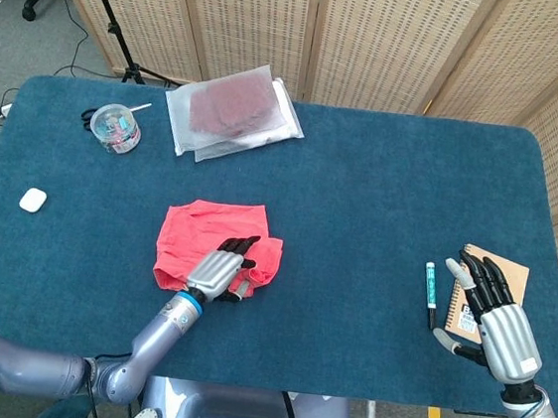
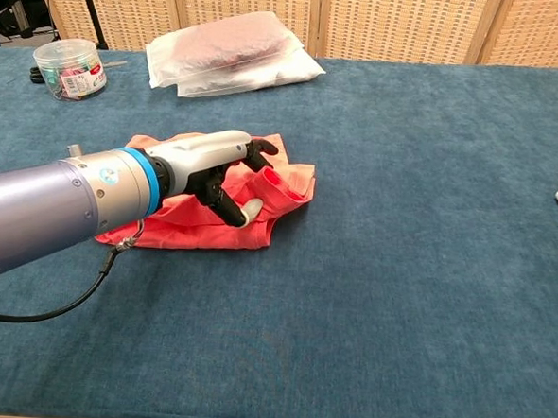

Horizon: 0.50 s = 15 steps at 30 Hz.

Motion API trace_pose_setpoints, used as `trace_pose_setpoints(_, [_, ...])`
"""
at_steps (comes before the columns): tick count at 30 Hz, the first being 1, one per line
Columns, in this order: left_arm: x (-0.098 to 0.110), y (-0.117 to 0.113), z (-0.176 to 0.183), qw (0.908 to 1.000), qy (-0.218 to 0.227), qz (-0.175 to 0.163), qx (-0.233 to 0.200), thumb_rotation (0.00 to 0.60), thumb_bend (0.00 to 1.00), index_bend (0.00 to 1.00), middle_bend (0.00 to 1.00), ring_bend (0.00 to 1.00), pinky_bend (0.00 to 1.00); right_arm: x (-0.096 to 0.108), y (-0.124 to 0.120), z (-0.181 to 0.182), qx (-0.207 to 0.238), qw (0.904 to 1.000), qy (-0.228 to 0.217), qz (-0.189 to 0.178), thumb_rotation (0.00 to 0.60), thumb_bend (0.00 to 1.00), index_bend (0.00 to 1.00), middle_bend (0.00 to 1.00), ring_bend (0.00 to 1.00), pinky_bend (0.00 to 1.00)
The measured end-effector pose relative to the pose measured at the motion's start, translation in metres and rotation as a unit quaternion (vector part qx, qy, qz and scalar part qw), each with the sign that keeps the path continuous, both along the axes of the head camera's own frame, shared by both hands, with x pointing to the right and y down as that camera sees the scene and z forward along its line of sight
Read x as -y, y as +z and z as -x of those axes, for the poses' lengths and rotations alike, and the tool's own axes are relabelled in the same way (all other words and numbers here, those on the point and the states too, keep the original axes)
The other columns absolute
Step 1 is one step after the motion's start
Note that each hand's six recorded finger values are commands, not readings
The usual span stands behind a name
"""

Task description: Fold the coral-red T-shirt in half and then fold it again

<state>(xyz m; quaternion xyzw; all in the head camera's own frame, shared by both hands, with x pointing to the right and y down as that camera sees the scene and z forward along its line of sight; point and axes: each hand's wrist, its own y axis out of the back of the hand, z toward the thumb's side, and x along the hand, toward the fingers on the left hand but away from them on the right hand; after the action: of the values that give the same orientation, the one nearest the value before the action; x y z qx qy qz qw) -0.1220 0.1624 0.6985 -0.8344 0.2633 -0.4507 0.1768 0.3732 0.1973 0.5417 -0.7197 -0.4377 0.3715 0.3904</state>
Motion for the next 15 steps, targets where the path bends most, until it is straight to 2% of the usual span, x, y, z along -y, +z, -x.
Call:
trace_pose_setpoints(2, [-0.001, 0.0, 0.001, 1.0, 0.003, 0.0, 0.001, 0.6, 0.29, 0.02, 0.0, 0.0, 0.0, 0.0, 0.0, 0.0, 0.0, 1.0, 0.0, 0.0, 0.6, 0.0, 0.0, 0.0, 0.0, 0.0])
trace_pose_setpoints(3, [-0.001, 0.0, 0.002, 1.0, 0.003, -0.001, 0.001, 0.6, 0.28, 0.0, 0.0, 0.0, 0.0, 0.0, 0.0, 0.0, 0.001, 1.0, 0.0, 0.0, 0.6, 0.0, 0.0, 0.0, 0.0, 0.0])
trace_pose_setpoints(8, [0.001, -0.003, 0.005, 1.0, -0.001, -0.004, -0.009, 0.6, 0.18, 0.0, 0.0, 0.0, 0.0, -0.001, -0.001, 0.0, 0.001, 1.0, -0.001, -0.001, 0.6, 0.0, 0.0, 0.0, 0.0, 0.0])
trace_pose_setpoints(15, [0.012, -0.02, 0.021, 0.9991, -0.003, -0.035, -0.026, 0.6, 0.17, 0.0, 0.0, 0.0, 0.0, -0.002, -0.002, 0.001, 0.001, 1.0, -0.001, -0.002, 0.6, 0.0, 0.0, 0.0, 0.0, 0.0])
